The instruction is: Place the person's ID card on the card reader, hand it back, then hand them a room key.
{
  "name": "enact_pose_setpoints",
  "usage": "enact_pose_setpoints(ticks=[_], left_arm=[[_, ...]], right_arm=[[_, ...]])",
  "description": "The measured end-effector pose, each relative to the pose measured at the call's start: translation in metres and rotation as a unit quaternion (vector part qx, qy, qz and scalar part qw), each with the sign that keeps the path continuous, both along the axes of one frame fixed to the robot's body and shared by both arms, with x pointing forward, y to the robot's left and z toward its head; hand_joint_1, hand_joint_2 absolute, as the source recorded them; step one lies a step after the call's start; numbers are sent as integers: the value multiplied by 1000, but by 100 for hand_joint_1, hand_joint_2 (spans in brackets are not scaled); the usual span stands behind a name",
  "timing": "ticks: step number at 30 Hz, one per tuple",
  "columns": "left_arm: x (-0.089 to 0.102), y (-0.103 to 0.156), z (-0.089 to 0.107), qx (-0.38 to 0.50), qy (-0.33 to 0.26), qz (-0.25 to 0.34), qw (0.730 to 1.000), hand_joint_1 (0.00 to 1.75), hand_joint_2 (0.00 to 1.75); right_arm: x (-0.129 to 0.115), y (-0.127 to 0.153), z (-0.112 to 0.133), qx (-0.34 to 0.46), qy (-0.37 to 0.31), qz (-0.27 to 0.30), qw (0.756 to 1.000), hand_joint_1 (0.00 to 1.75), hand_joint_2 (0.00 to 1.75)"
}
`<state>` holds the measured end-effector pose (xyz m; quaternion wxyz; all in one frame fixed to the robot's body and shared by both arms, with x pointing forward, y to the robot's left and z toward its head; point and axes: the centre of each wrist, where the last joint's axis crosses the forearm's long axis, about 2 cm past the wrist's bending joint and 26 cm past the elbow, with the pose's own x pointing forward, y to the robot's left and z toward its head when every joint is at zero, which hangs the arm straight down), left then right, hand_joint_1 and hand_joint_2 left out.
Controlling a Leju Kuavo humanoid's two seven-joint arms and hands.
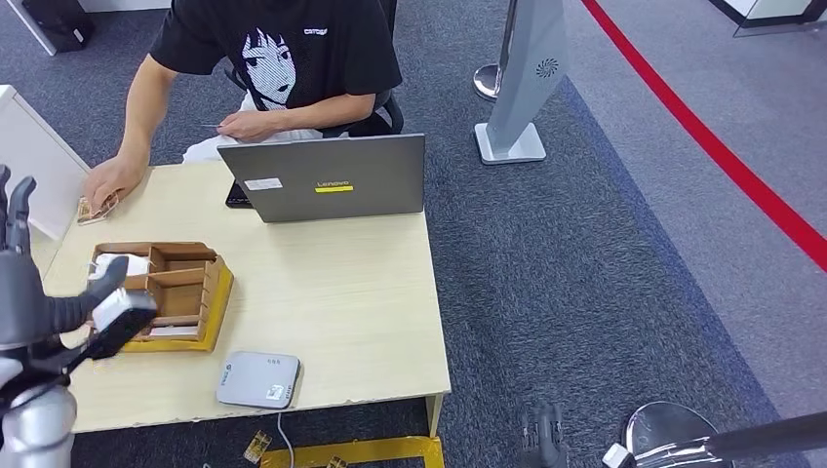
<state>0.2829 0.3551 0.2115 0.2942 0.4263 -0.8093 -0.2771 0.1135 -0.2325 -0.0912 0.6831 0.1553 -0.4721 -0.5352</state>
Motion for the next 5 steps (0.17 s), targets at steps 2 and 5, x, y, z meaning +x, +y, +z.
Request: enact_pose_setpoints(ticks=[2,5], left_arm=[[-11,-2,-3,-7,-5,-6,1000,0,175],[-44,-8,-7,-52,-18,-9,998,0,175]], right_arm=[[-3,-1,-1,0,2,-2,1000,0,175],[-10,-3,-3,0,7,-13,1000,0,175]])
